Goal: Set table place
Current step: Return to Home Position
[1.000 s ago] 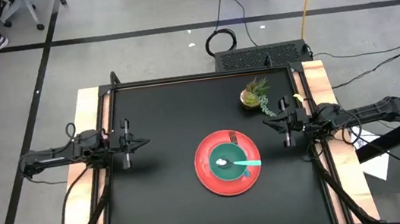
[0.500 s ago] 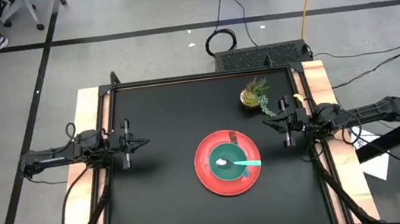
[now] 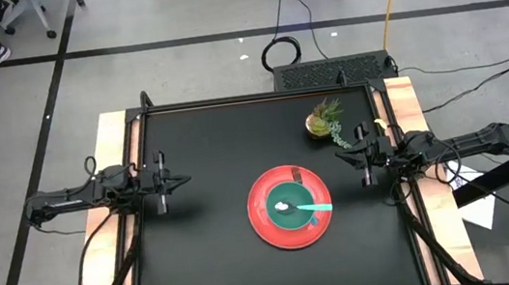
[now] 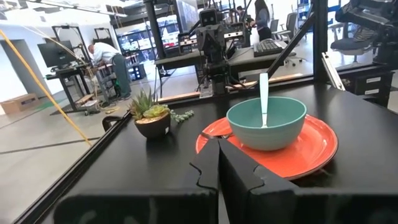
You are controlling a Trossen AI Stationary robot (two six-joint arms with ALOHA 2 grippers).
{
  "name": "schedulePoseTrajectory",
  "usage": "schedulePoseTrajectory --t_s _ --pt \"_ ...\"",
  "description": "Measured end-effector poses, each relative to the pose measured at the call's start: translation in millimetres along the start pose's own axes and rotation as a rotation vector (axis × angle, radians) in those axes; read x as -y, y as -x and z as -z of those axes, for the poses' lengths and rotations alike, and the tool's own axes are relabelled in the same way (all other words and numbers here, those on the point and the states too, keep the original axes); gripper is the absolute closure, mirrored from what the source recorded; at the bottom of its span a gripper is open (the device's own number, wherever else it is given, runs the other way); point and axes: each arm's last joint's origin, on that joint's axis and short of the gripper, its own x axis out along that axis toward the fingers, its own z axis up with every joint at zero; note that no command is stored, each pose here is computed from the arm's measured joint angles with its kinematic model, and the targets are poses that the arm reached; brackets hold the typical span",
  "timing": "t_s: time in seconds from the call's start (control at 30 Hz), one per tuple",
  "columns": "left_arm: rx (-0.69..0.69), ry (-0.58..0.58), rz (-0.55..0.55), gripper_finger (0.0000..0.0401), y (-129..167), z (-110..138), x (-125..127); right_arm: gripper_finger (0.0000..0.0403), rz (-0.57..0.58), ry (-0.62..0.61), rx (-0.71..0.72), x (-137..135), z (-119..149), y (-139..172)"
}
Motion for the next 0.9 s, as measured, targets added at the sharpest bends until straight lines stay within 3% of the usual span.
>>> schedulePoseTrajectory --t_s 0.43,0.9 --pt "0.009 0.004 -0.026 0.0398 0.0 -1.2 -0.9 0.0403 -0.002 -0.002 -0.037 -0.2 3.6 0.0" --pt "0.004 0.002 -0.04 0.0375 0.0 -0.9 -1.3 0.0403 -0.002 0.0 -0.046 -0.3 4.4 0.1"
